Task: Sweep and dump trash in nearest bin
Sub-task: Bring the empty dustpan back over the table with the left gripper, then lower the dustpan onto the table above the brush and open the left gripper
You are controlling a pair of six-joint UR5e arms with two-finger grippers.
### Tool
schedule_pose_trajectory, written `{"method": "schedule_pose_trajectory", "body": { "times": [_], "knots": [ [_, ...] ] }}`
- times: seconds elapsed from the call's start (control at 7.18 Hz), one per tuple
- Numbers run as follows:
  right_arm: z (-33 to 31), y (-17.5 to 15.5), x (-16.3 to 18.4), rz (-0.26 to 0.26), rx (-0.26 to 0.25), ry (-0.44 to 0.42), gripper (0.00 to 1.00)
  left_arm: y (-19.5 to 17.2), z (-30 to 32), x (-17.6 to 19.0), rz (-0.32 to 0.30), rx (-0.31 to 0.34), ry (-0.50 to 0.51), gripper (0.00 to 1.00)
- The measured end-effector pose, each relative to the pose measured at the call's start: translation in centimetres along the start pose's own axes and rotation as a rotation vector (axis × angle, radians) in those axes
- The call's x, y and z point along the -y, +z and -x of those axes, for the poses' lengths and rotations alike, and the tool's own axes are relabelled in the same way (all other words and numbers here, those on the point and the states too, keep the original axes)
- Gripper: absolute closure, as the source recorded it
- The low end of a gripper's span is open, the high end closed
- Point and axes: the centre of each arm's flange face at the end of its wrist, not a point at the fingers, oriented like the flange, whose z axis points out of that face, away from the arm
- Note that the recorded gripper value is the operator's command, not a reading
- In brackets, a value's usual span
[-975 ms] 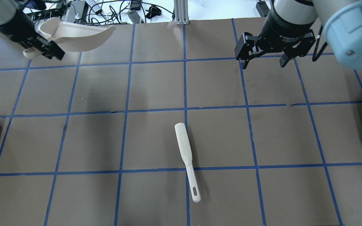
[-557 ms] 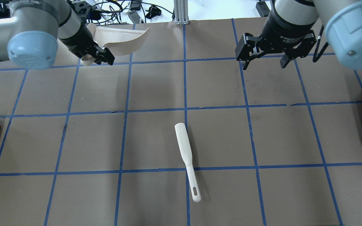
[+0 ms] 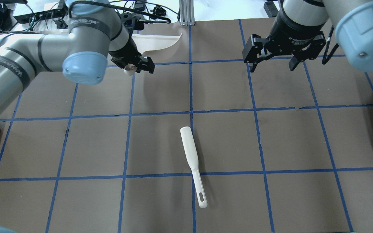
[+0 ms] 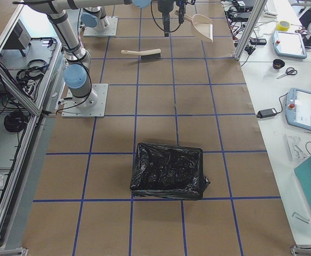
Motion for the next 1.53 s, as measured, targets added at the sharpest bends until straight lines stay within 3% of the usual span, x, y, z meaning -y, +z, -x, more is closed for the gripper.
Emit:
{"method": "schedule_pose_trajectory", "body": {
  "times": [0.7,1.53],
  "knots": [
    [0.0,0.1,0.0,0.004,0.000,0.000,0.00,6.1,-9.4,-2.0,0.001,-0.016,-0.011,1.00],
    [0.1,0.1,-0.1,0.006,0.002,-0.001,0.00,9.4,-12.3,-4.1,0.042,-0.017,-0.029,1.00]
  ]
}}
